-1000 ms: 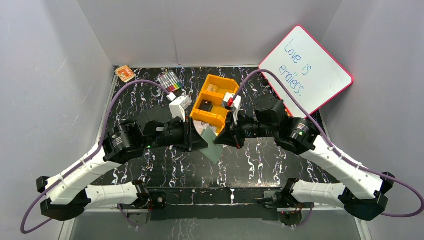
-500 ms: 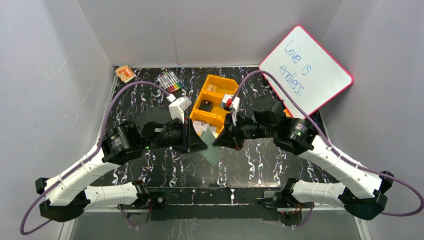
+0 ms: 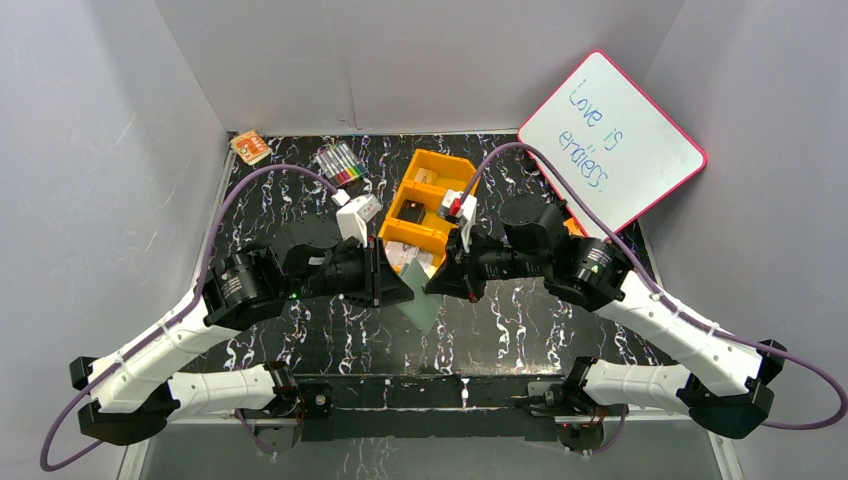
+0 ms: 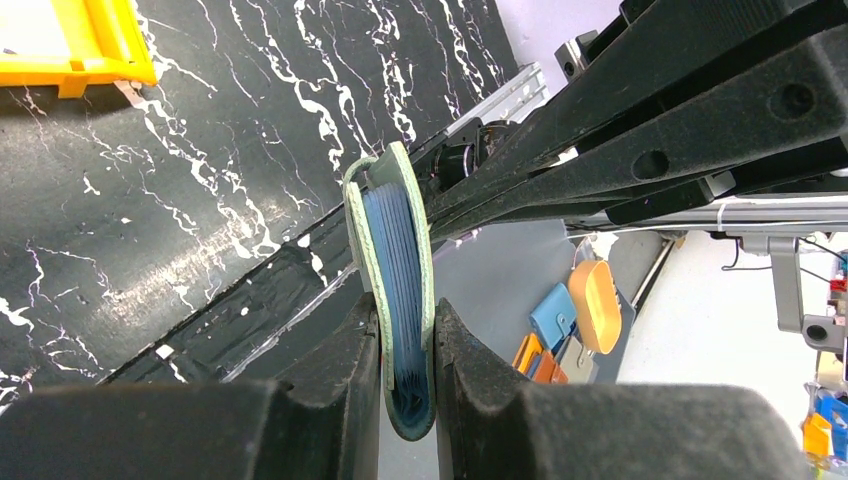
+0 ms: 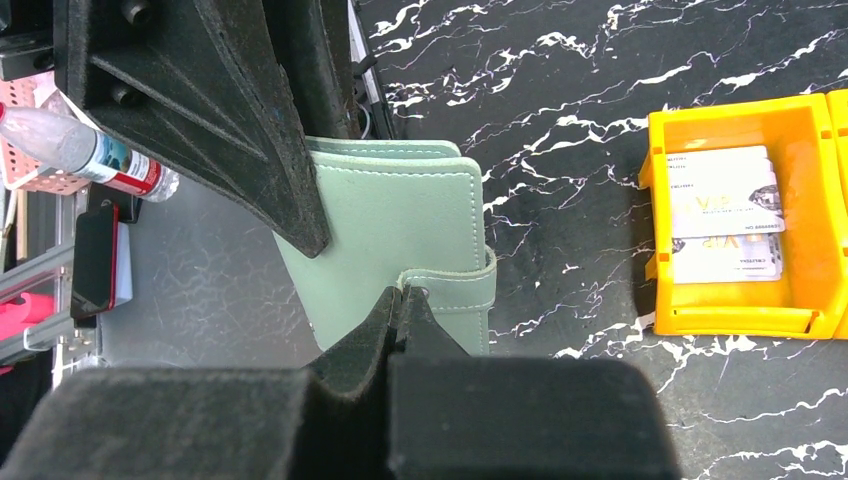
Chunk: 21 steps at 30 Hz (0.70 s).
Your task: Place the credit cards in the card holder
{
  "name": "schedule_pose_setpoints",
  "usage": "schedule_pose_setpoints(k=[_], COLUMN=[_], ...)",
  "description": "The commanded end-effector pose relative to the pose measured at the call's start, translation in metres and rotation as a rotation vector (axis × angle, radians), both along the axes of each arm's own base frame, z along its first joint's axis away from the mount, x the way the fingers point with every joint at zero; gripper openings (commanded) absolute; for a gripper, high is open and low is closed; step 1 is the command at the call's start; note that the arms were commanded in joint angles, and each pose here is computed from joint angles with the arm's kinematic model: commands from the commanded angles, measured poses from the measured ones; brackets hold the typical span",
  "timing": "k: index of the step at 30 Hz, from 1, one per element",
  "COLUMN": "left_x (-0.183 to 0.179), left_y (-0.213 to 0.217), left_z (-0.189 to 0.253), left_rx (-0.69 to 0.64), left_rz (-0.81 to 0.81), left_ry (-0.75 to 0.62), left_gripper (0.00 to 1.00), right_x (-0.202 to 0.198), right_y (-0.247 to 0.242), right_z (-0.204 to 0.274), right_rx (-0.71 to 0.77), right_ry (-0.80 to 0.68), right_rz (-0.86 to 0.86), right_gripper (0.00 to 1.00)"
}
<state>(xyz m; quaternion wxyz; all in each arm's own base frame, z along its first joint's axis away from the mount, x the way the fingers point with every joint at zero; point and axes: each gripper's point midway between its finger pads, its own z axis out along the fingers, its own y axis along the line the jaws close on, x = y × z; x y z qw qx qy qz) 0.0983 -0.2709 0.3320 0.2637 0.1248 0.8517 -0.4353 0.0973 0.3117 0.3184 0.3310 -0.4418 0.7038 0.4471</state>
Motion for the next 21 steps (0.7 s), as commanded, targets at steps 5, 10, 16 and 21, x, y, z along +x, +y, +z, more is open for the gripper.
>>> schedule_pose_setpoints(k=[5, 10, 16, 21], left_x=[-0.032, -0.033, -0.033, -0.032], left_y=[-0.036, -0.038, -0.039, -0.039], left_z=[0.138, 0.14, 0.143, 0.144], left_rx=[-0.539, -0.552, -0.577, -0.589], left_rz=[-0.22, -0.232, -0.233, -0.226], left_ry=[-0.146, -0.147, -0.151, -0.159], left_gripper=[0.0, 0.0, 0.0, 0.0], right_x=[-0.001, -0.002, -0.008, -0.014], right_y=[0.034, 0.039, 0.047, 0.054], right_z=[-0.017, -0.02, -0.025, -0.024], right_rx=[0.023, 0.027, 0.039, 0.069], right_ry=[0.026, 0.035, 0.056, 0.073], right_rz=[0.035, 0.035, 0.039, 0.037], right_gripper=[0.0, 0.0, 0.0, 0.0])
